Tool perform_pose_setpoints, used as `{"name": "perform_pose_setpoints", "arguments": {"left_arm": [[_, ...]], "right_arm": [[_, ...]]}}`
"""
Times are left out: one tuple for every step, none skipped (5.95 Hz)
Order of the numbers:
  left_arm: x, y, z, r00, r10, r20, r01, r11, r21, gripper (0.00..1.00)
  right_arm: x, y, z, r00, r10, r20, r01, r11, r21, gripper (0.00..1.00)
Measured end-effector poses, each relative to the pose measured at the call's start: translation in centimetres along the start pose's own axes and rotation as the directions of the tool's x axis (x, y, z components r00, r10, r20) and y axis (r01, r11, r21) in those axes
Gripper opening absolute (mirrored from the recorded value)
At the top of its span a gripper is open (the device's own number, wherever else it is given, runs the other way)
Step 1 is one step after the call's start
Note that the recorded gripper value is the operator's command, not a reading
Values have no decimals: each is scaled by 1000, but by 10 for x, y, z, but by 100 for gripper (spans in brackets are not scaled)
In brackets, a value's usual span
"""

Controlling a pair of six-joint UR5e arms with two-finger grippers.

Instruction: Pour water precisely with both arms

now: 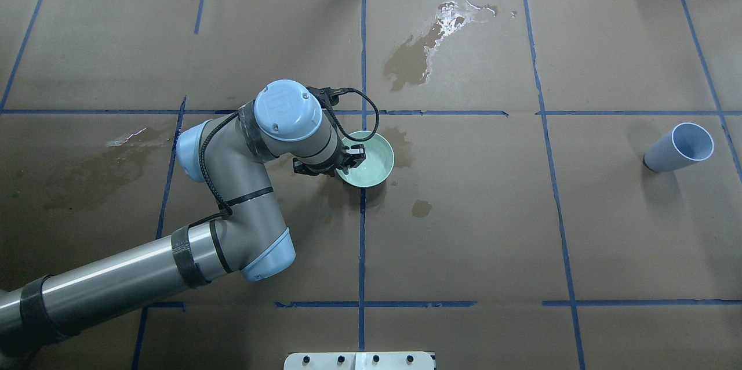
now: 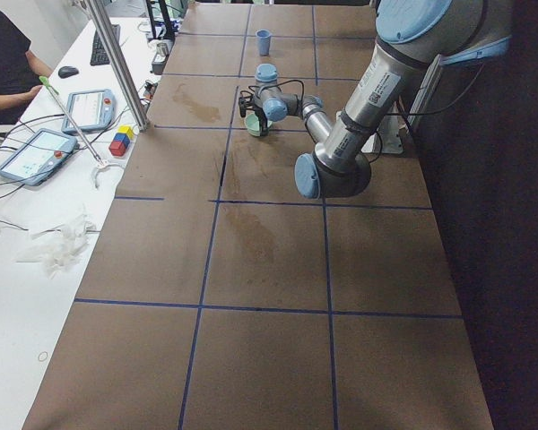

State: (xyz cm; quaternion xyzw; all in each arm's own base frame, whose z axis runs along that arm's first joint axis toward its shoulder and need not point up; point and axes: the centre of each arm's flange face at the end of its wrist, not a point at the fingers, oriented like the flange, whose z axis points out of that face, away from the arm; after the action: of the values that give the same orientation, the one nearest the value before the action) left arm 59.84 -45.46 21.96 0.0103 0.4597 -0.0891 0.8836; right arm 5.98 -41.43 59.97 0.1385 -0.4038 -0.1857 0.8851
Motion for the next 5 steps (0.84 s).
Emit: {"name": "perform_pose_setpoints", "arguments": {"left_arm": [[0,0,1,1000,1,1,-1,1000,-1,10],[0,1,2,1000,2,1,-2,1000,-1,4],[1,1,1,1000,3,-1,-3,1000,-1,0],[1,1,1,1000,2,-2,-2,1000,-1,0],[1,1,-1,1000,1,-4,-1,1000,-1,0]], "right_arm": [[-11,-2,-6,1000,-5,-13,4,999,-40,100],[-12,9,-14,1000,-7,-25,5,998,-56,100],[-5,28,-21,999,-1,-32,-1,998,-55,100],[0,43,-25,999,6,-36,-7,999,-49,100],[3,51,-26,999,11,-38,-13,999,-46,100]]}}
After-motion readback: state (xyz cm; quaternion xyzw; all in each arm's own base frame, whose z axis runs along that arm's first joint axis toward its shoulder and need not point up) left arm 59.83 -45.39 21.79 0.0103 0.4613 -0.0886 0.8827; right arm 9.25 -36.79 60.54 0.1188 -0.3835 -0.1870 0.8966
